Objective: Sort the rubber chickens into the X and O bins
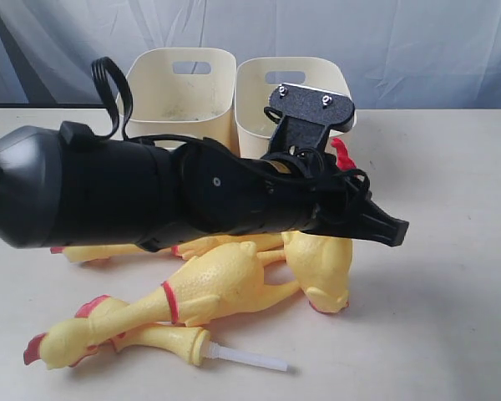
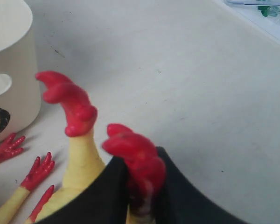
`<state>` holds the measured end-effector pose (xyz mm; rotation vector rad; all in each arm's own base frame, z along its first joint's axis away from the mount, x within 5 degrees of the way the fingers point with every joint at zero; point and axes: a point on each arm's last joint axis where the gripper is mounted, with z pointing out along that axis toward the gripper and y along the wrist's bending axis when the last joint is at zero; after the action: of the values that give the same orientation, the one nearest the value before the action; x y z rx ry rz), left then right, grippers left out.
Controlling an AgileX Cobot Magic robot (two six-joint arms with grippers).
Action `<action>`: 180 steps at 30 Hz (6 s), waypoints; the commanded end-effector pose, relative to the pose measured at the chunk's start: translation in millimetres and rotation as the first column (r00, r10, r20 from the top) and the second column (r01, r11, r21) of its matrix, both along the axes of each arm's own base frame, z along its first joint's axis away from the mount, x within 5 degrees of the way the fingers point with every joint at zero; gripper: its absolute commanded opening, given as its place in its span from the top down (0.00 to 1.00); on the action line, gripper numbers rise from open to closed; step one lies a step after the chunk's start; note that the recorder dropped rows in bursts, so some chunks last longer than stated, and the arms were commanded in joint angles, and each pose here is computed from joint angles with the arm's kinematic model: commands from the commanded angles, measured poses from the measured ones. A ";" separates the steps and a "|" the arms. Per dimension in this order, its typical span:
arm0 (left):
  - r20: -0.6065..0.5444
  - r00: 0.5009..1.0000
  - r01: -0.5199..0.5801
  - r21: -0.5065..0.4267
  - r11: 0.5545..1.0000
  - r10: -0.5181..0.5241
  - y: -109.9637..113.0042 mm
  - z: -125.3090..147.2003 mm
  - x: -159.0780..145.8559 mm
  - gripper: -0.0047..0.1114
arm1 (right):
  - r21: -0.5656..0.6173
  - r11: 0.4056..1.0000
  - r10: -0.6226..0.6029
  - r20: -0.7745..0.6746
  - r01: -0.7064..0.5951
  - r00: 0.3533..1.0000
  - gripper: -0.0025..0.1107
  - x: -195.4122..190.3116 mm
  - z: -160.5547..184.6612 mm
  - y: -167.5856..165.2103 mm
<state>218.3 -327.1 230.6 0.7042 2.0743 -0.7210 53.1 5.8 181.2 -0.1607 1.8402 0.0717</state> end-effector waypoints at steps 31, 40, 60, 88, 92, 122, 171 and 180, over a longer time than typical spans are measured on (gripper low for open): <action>0.460 0.881 0.130 -0.018 0.991 -0.107 32.5 103.2 -17.3 0.96 | 0.000 1.000 0.002 0.006 -0.002 1.000 0.93 -0.2 -0.1 0.1; 0.501 0.865 -0.022 -0.048 0.999 0.043 61.8 108.7 20.5 0.96 | 0.000 1.000 0.002 0.006 -0.002 1.000 0.93 -0.2 -0.1 0.1; 0.665 0.685 -0.314 -0.098 0.944 0.297 148.1 136.9 79.1 0.96 | 0.000 1.000 0.002 0.006 -0.002 1.000 0.93 -0.2 -0.1 0.1; 0.632 0.732 -0.415 0.116 0.902 0.255 159.6 38.5 149.2 0.96 | 0.000 1.000 0.002 0.006 -0.002 1.000 0.93 -0.2 -0.1 0.1; 0.578 0.751 -0.456 0.103 0.884 0.320 167.6 28.8 155.1 0.96 | 0.000 1.000 0.002 0.006 -0.002 1.000 0.93 -0.2 -0.1 0.1; 0.548 0.749 -0.471 0.045 0.881 0.373 178.6 58.4 143.3 0.38 | 0.000 1.000 0.002 0.006 -0.002 1.000 0.93 -0.2 -0.1 0.1; -0.118 0.989 0.130 0.376 0.917 -0.092 233.6 49.5 -75.3 0.96 | 0.000 1.000 0.002 0.006 -0.002 1.000 0.93 -0.2 -0.1 0.1; 0.105 0.994 -0.010 0.293 0.956 -0.022 252.4 45.5 -107.5 0.96 | 0.000 1.000 0.002 0.006 -0.002 1.000 0.93 -0.2 -0.1 0.1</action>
<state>115.8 -77.8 277.0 0.9288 2.1486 -0.3744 53.1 5.8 181.2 -0.1607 1.8402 0.0717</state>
